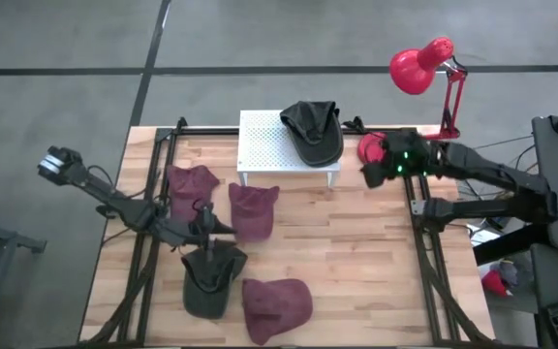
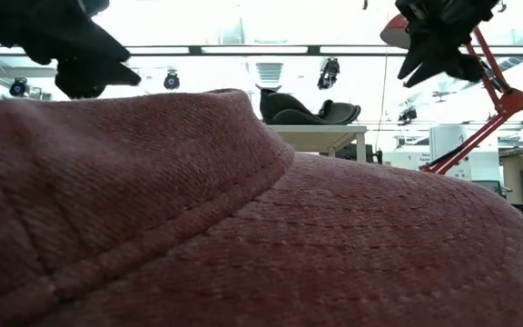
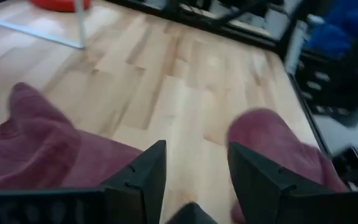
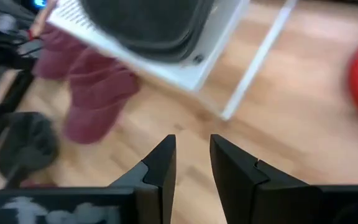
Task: Pick & Place hat
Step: Stack the black cap on the black caps on the shelf
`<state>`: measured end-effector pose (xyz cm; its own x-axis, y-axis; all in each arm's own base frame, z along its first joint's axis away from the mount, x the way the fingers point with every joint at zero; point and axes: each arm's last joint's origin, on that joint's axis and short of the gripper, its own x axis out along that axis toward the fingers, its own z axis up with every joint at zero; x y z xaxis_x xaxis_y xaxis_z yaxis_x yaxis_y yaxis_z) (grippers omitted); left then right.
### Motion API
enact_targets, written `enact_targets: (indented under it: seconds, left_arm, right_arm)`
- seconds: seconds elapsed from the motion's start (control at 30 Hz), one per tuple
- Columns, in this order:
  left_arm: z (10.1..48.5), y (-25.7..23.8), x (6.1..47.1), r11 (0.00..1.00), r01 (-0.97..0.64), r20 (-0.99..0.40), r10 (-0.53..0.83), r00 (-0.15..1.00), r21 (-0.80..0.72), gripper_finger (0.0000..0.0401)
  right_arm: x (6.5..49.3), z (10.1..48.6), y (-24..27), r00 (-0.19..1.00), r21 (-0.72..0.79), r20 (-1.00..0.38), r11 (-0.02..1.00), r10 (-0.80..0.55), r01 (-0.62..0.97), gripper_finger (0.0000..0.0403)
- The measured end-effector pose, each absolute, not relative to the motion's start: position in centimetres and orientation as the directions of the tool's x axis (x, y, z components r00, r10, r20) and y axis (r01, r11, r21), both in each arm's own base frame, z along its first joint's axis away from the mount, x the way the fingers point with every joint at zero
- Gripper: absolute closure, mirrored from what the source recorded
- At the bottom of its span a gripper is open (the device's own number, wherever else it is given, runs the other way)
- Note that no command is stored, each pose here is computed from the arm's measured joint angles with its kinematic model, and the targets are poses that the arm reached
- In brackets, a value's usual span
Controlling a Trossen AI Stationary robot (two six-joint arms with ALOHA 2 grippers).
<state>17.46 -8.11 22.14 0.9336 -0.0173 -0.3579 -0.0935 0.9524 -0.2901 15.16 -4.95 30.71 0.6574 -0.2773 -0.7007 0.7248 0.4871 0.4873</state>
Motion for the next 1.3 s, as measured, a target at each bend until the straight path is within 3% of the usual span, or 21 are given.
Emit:
enact_targets:
  seconds: [0.13,0.4,0.67,0.83,1.0,1.2,1.3]
  left_arm:
    - [23.3,-9.0,17.2,0.964,-0.04,-0.37,-0.062,0.927,-0.262,0.0234]
    - [26.0,-11.2,16.7,0.974,-0.104,-0.423,0.01,0.906,-0.201,0.0234]
    - [27.7,-14.4,16.6,0.989,-0.108,-0.682,0.011,0.731,-0.1,0.0234]
    - [27.6,-16.3,16.1,0.969,-0.23,-0.837,0.05,0.544,-0.091,0.0234]
    - [26.5,-18.3,16.0,0.907,-0.381,-0.924,-0.021,0.382,-0.178,0.0234]
    - [24.8,-20.3,15.7,0.817,-0.542,-0.961,-0.051,0.27,-0.196,0.0234]
    - [24.2,-20.9,15.4,0.722,-0.661,-0.965,-0.034,0.261,-0.205,0.0233]
  right_arm:
    - [16.1,28.4,-3.3,0.739,0.564,-0.632,0.514,-0.234,0.646,0.0314]
    - [18.0,24.1,-1.0,0.817,0.65,-0.556,0.53,-0.156,0.544,0.0317]
    - [20.1,20.7,1.9,0.901,0.746,-0.432,0.546,-0.038,0.381,0.0314]
    - [21.1,19.8,3.4,0.909,0.752,-0.417,0.57,0.022,0.332,0.0322]
    - [21.8,18.7,4.6,0.887,0.732,-0.458,0.592,0.061,0.337,0.0325]
    - [22.9,18.6,5.7,0.873,0.712,-0.479,0.622,0.094,0.324,0.0319]
    - [23.4,18.8,5.9,0.871,0.694,-0.481,0.651,0.1,0.309,0.0316]
